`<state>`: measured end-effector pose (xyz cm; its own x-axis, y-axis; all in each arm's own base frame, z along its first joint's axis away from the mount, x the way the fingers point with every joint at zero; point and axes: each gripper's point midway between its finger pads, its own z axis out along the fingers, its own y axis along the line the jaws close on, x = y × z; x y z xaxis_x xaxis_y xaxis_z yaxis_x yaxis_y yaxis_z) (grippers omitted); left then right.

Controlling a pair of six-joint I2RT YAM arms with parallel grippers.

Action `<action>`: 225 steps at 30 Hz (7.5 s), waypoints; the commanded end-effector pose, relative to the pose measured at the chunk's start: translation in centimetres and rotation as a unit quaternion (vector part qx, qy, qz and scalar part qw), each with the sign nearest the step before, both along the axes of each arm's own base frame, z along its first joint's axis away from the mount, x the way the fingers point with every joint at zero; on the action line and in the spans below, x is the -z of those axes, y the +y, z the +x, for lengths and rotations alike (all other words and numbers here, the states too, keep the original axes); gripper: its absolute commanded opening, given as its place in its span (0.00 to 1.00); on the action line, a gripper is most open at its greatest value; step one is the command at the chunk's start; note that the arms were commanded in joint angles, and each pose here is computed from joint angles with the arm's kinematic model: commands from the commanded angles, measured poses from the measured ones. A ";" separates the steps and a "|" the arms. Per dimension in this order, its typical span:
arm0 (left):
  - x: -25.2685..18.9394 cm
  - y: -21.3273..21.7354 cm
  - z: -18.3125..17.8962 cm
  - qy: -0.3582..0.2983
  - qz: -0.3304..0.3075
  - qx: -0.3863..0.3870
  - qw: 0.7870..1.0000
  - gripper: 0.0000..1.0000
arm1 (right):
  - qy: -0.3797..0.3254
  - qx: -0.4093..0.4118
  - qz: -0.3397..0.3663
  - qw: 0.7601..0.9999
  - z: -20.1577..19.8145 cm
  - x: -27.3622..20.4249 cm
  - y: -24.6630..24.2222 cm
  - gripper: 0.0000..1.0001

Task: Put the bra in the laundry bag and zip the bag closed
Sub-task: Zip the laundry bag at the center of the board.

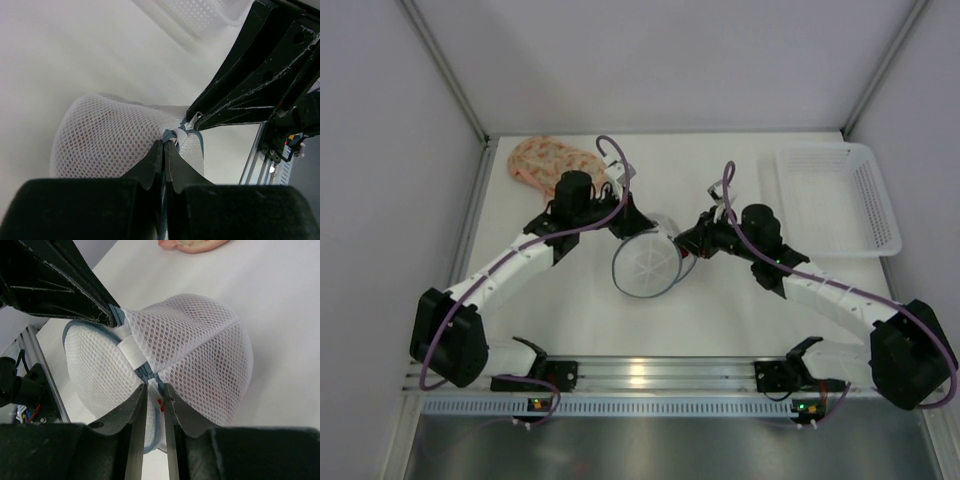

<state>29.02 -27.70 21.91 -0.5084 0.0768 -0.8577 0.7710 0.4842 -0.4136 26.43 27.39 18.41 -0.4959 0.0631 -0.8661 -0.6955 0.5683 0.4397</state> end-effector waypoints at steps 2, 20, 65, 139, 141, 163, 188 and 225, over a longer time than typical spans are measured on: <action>-1.5 -0.6 0.5 -0.008 -0.033 -0.001 0.999 0.00 | -0.050 -0.011 0.038 0.998 0.8 -2.4 1.5 0.21; -1.3 -0.2 0.6 -0.019 -0.022 -0.010 1.000 0.00 | 0.000 0.010 0.051 0.999 1.2 -2.7 1.7 0.08; -3.7 2.0 -0.7 -0.077 0.046 -0.078 0.993 0.98 | -0.099 0.074 0.015 0.992 5.4 -7.8 1.1 0.00; -1.9 -6.8 2.9 -0.117 0.027 0.027 0.992 0.91 | -0.091 0.160 -0.002 0.983 7.0 -9.3 -4.0 0.00; -1.9 -7.0 2.6 -0.117 0.020 0.029 0.992 0.91 | -0.091 0.155 0.001 0.984 7.0 -9.4 -3.8 0.00; -3.2 -10.4 3.8 -0.088 0.007 -0.055 0.995 0.90 | -0.069 0.198 -0.015 0.978 7.8 -8.1 -4.3 0.00; -1.4 -10.3 2.2 -0.003 0.045 -0.115 0.992 0.85 | -0.071 0.222 -0.016 0.972 8.4 -9.1 -4.6 0.00; 0.0 -10.1 4.8 -0.232 0.123 0.004 0.965 0.03 | -0.091 0.202 0.001 0.975 7.2 -10.6 -4.4 0.00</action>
